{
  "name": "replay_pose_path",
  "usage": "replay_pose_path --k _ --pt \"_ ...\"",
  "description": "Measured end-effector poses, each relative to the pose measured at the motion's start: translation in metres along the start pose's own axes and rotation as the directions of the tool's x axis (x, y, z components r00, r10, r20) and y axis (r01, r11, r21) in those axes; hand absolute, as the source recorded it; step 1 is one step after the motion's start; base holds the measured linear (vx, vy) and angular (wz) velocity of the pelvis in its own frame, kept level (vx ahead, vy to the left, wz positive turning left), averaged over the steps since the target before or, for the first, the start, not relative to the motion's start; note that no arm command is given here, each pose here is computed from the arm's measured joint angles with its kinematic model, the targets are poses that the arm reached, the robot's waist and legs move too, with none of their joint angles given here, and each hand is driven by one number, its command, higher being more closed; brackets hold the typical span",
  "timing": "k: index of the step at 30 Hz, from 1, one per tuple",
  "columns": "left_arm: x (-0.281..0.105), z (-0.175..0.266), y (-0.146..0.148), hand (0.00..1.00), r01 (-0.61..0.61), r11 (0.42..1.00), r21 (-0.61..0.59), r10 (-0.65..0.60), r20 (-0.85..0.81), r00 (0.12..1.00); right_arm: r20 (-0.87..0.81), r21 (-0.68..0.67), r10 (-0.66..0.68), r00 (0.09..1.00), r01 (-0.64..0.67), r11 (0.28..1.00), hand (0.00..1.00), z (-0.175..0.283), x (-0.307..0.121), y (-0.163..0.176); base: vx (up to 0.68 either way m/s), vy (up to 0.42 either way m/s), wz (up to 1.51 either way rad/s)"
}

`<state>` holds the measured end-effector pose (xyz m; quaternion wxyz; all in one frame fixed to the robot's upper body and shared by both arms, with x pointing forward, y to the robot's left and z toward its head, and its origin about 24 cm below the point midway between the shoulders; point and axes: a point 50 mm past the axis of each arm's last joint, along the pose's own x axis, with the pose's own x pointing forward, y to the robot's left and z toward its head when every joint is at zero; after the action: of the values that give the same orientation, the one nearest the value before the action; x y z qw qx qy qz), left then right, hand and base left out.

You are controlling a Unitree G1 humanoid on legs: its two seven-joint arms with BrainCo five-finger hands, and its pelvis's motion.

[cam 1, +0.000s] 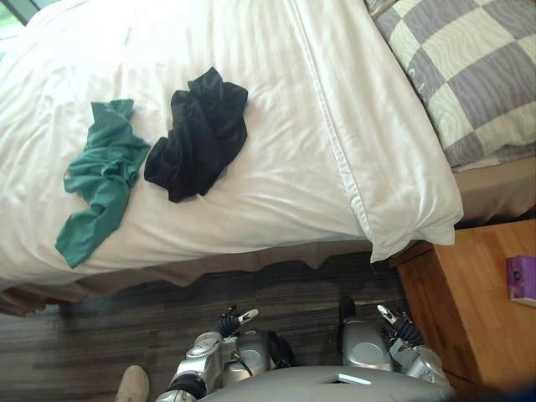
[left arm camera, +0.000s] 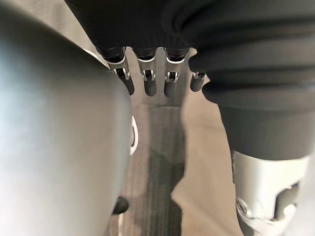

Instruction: Tidy the bed and pick cloth on bed and put in laundry

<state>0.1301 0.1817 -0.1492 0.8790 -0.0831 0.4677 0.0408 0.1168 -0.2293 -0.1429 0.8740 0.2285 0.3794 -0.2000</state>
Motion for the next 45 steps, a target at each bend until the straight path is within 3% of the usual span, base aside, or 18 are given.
replay_pose_path --k 5,8,12,16,21,25,28,30,34,40,42,44,45 --pt "0.003 0.007 -0.017 0.00 0.056 0.994 -0.095 -0.051 0.058 0.997 -0.013 -0.028 -0.048 0.999 0.048 0.998 0.00 -0.003 -0.007 -0.020 0.04 0.414 -0.32" --pt "0.004 0.016 -0.027 0.00 0.118 0.991 -0.066 -0.113 0.082 0.990 -0.065 -0.005 -0.040 0.997 0.040 0.999 0.00 -0.024 -0.013 -0.017 0.10 0.442 0.33" --pt "0.004 0.020 -0.025 0.00 0.112 0.993 -0.036 -0.109 0.073 0.991 -0.089 -0.044 -0.030 0.996 0.026 0.999 0.00 -0.034 -0.014 -0.009 0.04 0.356 0.03" --pt "0.001 0.005 -0.014 0.00 0.063 0.997 0.044 -0.062 -0.007 0.998 -0.118 -0.179 0.062 0.991 -0.083 0.980 0.00 -0.036 -0.015 -0.002 0.08 0.200 0.01" --pt "0.007 0.003 -0.019 0.00 0.029 0.991 0.131 -0.015 -0.105 0.994 -0.086 -0.211 0.135 0.987 -0.151 0.966 0.00 -0.030 -0.013 0.011 0.01 0.034 0.56" --pt "0.007 0.004 -0.016 0.00 -0.001 0.992 0.125 0.010 -0.074 0.997 -0.093 -0.273 0.222 0.971 -0.239 0.932 0.00 -0.021 -0.006 0.026 -0.06 -0.042 0.19" --pt "0.008 0.022 -0.024 0.00 0.029 0.993 0.111 -0.034 0.042 0.999 -0.052 -0.341 0.279 0.959 -0.280 0.898 0.00 0.006 0.006 0.043 -0.08 0.040 0.24" --pt "0.009 0.039 -0.028 0.00 0.044 0.994 0.101 -0.056 0.118 0.991 -0.022 -0.335 0.244 0.970 -0.237 0.912 0.00 0.012 0.008 0.042 -0.10 0.099 0.31" --pt "0.008 0.036 -0.022 0.00 0.020 0.998 0.066 -0.027 0.116 0.993 0.041 -0.301 0.159 0.986 -0.140 0.943 0.00 0.026 0.008 0.024 -0.03 0.169 -0.41" --pt "0.007 0.024 -0.021 0.00 0.019 0.998 -0.051 -0.015 0.081 0.997 0.051 -0.295 -0.007 0.999 0.022 0.955 0.00 0.025 -0.009 -0.037 0.01 0.489 -0.03" --pt "0.006 0.015 -0.021 0.00 0.013 0.999 -0.046 -0.011 0.048 0.999 0.030 -0.288 -0.009 0.999 0.017 0.958 0.00 0.014 -0.014 -0.039 0.03 0.777 0.08" --pt "0.007 0.023 -0.013 0.00 -0.036 0.998 -0.045 0.039 0.069 0.997 0.001 -0.238 0.001 1.000 0.000 0.971 0.00 -0.007 -0.010 -0.015 -0.01 0.796 -0.35" --pt "0.005 0.021 0.004 0.00 -0.102 0.993 -0.062 0.106 0.059 0.993 -0.028 -0.261 0.020 0.999 -0.026 0.965 0.00 -0.012 -0.009 -0.011 -0.04 0.853 -0.83"
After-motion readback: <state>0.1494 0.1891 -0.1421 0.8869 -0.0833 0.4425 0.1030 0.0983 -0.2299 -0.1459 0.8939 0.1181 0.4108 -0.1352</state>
